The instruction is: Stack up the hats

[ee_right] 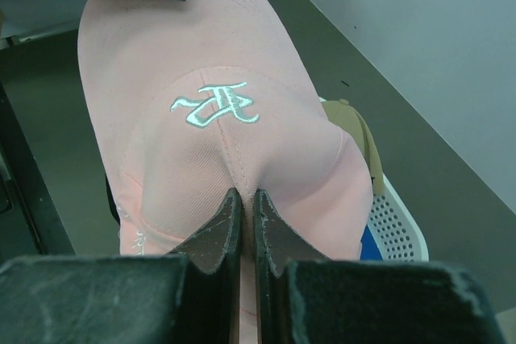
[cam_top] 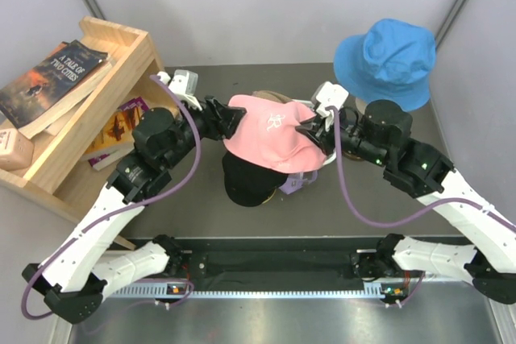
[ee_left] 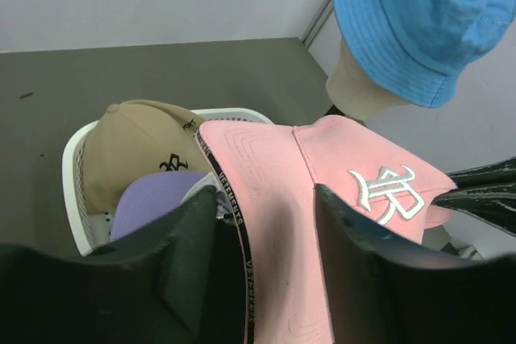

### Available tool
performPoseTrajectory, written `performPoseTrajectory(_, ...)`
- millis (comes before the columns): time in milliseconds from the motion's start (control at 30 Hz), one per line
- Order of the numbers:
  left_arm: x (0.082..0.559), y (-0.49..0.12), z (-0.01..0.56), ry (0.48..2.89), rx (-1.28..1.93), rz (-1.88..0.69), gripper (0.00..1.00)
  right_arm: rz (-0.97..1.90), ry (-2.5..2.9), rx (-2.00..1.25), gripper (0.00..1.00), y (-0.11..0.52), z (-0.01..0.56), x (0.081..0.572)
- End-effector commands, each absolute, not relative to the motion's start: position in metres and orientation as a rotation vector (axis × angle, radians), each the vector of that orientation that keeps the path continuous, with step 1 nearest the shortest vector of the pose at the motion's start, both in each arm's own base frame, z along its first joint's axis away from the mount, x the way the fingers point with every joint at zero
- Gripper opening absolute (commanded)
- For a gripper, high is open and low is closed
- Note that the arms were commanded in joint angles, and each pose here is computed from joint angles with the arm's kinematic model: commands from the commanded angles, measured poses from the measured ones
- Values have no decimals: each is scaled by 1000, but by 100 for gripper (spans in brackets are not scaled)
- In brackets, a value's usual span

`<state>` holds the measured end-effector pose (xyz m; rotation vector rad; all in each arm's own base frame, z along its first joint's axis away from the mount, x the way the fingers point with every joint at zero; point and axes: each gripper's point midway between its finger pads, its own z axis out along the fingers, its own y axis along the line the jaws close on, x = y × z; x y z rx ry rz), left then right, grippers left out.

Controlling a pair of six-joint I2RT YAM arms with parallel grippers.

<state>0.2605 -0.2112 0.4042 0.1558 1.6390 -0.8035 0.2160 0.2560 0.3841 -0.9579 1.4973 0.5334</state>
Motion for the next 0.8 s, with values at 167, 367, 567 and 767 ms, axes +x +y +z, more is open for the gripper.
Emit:
performPoseTrajectory(167, 256, -200, 385, 1645, 88, -803, 16, 542, 1382, -942, 0, 278, 417, 211)
performPoseTrajectory(367, 247, -178, 360, 1670, -10, -768, 0, 517, 1386, -978, 0, 301, 413, 201)
performPoseTrajectory(567, 234, -158, 339, 1673, -110, -768, 0, 488, 1377, -1018, 0, 320, 414, 190)
performPoseTrajectory(767, 232, -141, 306, 1713, -196, -708, 0, 493, 1379, -1049, 0, 339, 406, 185)
